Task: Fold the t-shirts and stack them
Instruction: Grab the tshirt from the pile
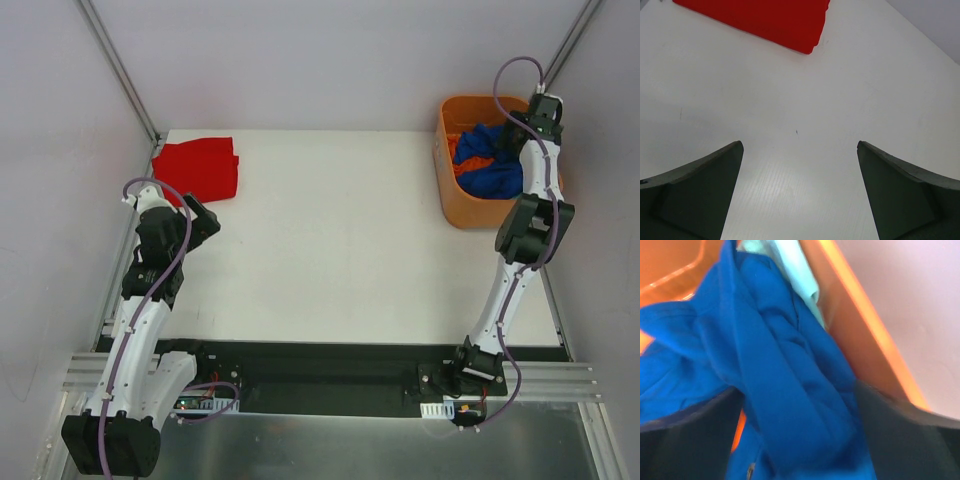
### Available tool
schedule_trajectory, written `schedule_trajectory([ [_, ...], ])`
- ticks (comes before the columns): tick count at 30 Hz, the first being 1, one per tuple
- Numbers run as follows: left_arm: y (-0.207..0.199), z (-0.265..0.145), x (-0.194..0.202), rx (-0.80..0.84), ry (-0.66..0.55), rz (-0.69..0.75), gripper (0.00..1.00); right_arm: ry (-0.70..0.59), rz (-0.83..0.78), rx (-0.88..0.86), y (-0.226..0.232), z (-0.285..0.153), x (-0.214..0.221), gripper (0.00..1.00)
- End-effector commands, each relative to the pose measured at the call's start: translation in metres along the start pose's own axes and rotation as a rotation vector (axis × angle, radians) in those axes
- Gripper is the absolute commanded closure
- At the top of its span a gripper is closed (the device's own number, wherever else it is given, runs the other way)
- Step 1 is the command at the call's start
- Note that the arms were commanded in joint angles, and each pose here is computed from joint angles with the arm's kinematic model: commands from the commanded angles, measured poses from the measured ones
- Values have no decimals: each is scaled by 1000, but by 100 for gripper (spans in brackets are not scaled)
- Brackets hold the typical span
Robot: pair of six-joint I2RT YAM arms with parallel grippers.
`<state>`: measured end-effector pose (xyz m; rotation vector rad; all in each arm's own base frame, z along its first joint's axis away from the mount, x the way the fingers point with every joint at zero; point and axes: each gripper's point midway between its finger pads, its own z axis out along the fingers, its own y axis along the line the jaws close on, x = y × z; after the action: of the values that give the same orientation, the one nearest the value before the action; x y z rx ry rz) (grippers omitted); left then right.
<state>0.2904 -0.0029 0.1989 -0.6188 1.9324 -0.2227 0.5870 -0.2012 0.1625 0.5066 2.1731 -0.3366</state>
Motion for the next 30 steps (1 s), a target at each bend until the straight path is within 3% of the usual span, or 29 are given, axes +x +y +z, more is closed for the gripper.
schedule_trajectory([
  [1,-3,0,-17,11,-64,12,1,-148,35,-3,3,-1,-44,25],
  [3,-7,-2,-17,25,-61,9,1,-184,58,-25,5,-14,-59,48],
  [5,-10,-4,-18,41,-64,8,1,-235,62,-81,12,-30,-77,59],
  [7,-13,-5,-18,61,-59,10,1,-313,65,-119,14,-65,-108,93],
  [8,-13,-5,-16,65,-55,5,1,-342,71,-116,13,-79,-119,99],
  [12,-22,-11,-8,126,-30,-11,1,-530,85,-187,11,-180,-175,99],
  [18,-39,-32,-5,248,-26,-39,1,-760,44,-437,47,-337,-216,99],
  [25,-56,-53,4,371,1,-79,1,-1033,-31,-803,118,-539,-210,99],
  [30,-67,-61,14,444,60,-102,1,-1181,65,-1168,134,-672,-190,99],
])
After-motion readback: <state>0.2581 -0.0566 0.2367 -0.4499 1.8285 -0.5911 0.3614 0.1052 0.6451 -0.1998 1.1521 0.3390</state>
